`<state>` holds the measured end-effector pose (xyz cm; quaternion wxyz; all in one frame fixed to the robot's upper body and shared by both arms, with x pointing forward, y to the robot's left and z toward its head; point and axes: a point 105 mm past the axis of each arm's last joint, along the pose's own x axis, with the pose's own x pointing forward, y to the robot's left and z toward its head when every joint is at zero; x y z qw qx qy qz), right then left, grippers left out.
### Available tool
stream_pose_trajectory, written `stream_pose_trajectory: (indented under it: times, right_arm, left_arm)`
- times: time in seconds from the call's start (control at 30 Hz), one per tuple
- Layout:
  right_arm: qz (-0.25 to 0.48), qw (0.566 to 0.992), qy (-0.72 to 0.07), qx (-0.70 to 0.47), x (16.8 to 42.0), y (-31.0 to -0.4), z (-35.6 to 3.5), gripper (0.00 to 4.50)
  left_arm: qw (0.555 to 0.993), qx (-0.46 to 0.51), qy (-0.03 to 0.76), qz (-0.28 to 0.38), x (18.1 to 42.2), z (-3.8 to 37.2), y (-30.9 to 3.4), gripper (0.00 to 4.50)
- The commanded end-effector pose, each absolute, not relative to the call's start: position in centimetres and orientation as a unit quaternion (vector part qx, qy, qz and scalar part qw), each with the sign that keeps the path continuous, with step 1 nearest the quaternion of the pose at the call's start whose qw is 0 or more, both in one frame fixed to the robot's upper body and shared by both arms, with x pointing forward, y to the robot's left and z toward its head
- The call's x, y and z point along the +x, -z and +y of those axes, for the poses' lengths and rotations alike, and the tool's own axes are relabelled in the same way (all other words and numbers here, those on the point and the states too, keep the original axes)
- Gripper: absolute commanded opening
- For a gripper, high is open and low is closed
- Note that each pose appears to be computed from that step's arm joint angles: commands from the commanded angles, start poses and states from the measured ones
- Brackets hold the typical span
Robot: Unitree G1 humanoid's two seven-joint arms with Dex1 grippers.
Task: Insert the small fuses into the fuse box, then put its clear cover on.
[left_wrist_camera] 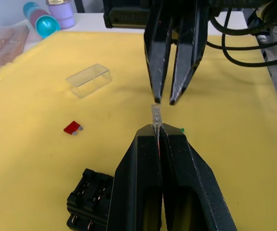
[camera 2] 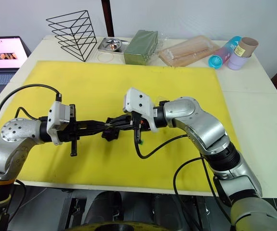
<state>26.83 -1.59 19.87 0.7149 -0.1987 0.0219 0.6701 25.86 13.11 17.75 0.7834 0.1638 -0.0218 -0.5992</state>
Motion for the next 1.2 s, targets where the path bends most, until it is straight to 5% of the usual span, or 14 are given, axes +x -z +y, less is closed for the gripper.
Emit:
stream_pose_trajectory:
  times: [0.03, 0.67, 0.77, 1.2]
  right_arm:
    - [0.000, 0.710, -0.672, -0.209, 26.43, -20.59, -1.40, 0.23]
    - [0.000, 0.714, -0.670, -0.203, 26.76, -20.81, -1.66, 0.23]
    - [0.000, 0.715, -0.669, -0.203, 26.84, -20.76, -1.70, 0.84]
    - [0.000, 0.717, -0.667, -0.205, 27.01, -20.66, -1.48, 0.84]
  left_arm:
    - [0.777, 0.178, 0.603, -0.042, 25.62, 12.86, -18.55, 0.00]
    - [0.774, 0.189, 0.603, -0.045, 25.70, 13.00, -18.42, 0.00]
    - [0.774, 0.190, 0.603, -0.045, 25.78, 13.03, -18.44, 0.00]
    - [0.768, 0.192, 0.609, -0.052, 25.62, 12.70, -18.70, 0.00]
